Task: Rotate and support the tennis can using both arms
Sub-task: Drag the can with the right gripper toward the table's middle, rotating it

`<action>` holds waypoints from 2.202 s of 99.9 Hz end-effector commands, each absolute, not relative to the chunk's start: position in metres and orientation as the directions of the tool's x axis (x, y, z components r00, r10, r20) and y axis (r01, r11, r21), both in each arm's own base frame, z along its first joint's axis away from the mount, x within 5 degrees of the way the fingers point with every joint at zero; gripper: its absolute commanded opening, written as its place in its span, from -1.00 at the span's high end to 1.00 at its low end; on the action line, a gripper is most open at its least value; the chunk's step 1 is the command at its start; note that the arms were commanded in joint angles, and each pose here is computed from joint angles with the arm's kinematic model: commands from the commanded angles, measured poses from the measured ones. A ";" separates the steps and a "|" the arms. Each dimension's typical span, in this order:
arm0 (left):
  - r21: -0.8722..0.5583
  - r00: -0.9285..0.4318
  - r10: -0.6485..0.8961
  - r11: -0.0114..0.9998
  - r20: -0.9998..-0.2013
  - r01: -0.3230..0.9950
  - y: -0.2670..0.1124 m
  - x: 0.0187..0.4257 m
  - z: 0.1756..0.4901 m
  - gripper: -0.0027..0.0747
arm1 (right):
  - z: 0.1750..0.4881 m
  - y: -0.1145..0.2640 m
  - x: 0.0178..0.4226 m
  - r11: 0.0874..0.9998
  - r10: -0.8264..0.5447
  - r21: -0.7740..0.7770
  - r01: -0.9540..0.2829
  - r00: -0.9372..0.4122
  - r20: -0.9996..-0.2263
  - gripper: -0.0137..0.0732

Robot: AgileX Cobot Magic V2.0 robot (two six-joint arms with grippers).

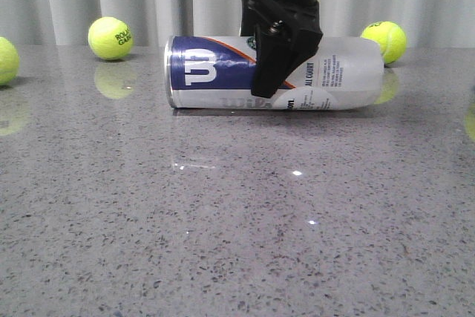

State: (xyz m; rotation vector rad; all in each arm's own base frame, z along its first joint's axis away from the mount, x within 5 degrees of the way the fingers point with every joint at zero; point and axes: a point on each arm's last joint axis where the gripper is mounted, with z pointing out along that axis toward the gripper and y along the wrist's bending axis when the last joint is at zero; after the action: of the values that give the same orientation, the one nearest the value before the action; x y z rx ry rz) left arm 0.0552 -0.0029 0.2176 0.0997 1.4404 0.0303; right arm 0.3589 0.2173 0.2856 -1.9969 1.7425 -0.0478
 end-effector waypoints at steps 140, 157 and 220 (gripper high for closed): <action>0.069 0.202 0.058 0.996 -0.978 0.051 -0.004 0.053 0.211 0.99 | 0.344 0.206 0.338 -0.048 -0.922 -0.470 -0.882 0.220 -0.319 -0.84; 0.069 0.202 0.058 0.996 -0.978 0.051 -0.004 0.053 0.211 0.99 | 0.343 0.205 0.336 -0.059 -0.926 -0.444 -0.894 0.215 -0.311 -0.84; 0.069 0.202 0.058 0.996 -0.978 0.051 -0.004 0.053 0.211 0.99 | 0.352 0.200 0.326 -0.073 -0.928 -0.422 -0.904 0.216 -0.303 -0.84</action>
State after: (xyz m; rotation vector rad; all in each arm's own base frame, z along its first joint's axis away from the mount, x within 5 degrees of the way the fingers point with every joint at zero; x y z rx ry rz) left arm 0.0552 -0.0029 0.2176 0.0997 1.4404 0.0303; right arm 0.3360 0.2049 0.3191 -2.0368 1.7491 -0.0283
